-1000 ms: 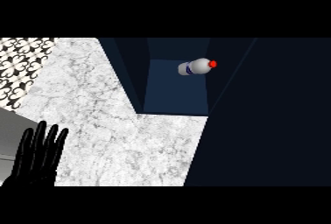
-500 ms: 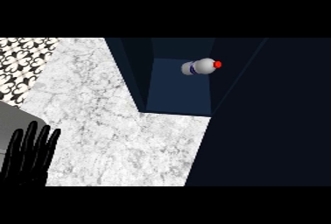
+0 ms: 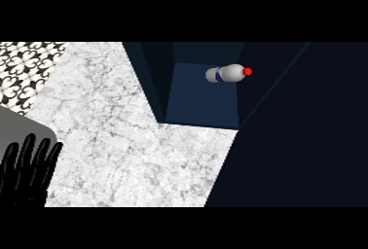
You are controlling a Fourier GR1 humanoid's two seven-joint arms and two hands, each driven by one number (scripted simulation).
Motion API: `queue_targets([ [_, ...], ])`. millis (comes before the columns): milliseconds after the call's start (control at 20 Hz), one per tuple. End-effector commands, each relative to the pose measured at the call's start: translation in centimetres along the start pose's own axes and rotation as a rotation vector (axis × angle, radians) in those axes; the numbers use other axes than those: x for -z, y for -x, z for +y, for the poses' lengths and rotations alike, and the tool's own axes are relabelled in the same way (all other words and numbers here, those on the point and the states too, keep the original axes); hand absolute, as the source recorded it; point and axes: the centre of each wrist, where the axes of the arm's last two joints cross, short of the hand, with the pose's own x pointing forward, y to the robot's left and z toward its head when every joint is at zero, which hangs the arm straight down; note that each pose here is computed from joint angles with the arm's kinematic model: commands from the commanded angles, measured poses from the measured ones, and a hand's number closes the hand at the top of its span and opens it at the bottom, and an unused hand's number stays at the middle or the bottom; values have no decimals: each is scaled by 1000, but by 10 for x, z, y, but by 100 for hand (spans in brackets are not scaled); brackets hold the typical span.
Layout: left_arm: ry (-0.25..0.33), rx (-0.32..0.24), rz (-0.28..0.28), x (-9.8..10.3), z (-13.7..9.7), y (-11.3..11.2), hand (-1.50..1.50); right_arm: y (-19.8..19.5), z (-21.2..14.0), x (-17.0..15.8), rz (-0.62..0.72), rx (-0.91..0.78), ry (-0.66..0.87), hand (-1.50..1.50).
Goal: Pick up the bottled water, place it into the cabinet and close the cabinet
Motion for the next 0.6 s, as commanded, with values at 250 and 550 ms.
queue_targets([
  [250,50,-14,-8,0,2,-3,-150,27,16,44,-4,312,-7,150],
  [550,106,-43,-5,1,-2,-5,-150,43,21,46,10,539,-133,150],
])
